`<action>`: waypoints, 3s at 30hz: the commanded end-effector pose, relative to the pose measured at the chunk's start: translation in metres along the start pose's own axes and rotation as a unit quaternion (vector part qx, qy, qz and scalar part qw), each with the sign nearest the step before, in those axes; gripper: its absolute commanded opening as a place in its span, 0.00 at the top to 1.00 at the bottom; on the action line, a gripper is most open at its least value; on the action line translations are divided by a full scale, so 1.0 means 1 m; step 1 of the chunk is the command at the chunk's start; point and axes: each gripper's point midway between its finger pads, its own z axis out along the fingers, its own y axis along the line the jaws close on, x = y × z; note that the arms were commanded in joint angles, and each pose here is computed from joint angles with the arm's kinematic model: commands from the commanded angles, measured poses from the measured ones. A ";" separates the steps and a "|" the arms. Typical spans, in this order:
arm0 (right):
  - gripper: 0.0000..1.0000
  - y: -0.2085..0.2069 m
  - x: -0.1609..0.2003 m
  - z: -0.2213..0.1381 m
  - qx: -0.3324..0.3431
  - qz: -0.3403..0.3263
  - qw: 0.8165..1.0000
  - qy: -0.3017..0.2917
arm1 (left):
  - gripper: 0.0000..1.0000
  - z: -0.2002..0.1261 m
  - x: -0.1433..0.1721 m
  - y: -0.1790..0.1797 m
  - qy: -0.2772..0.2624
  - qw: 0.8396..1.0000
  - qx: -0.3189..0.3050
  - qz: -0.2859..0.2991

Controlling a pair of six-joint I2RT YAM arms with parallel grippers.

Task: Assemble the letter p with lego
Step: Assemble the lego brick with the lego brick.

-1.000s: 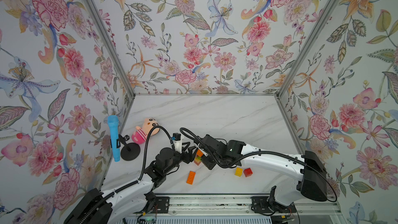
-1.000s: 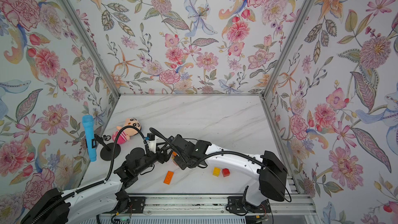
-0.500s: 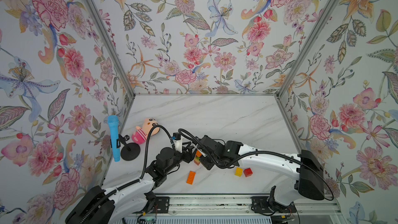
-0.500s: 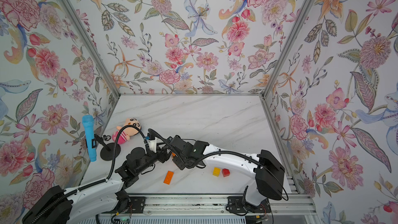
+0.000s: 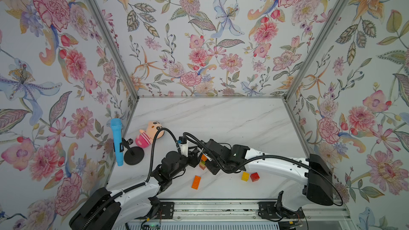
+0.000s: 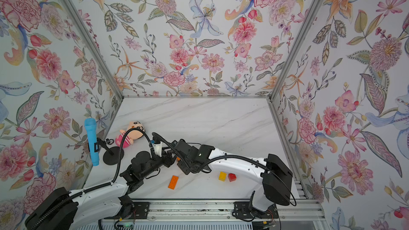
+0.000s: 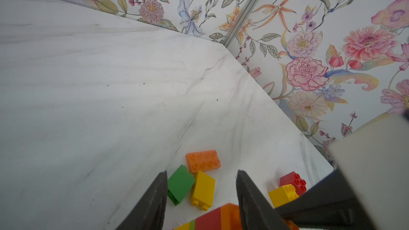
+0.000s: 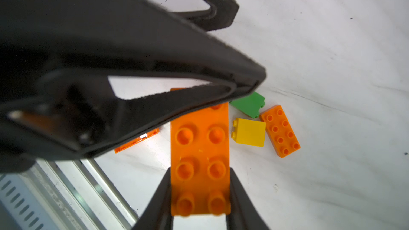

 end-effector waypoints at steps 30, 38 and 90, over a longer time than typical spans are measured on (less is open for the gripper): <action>0.91 -0.002 -0.009 0.009 0.009 -0.018 1.000 0.022 | 0.63 -0.017 0.079 0.038 0.094 0.993 -0.069 0.017; 0.89 -0.002 -0.015 0.008 0.005 -0.023 1.000 0.009 | 0.65 -0.021 0.092 0.047 0.127 0.987 -0.093 0.028; 0.64 -0.002 -0.035 0.001 -0.040 0.003 0.999 -0.036 | 0.65 -0.022 0.088 0.047 0.121 0.987 -0.104 0.037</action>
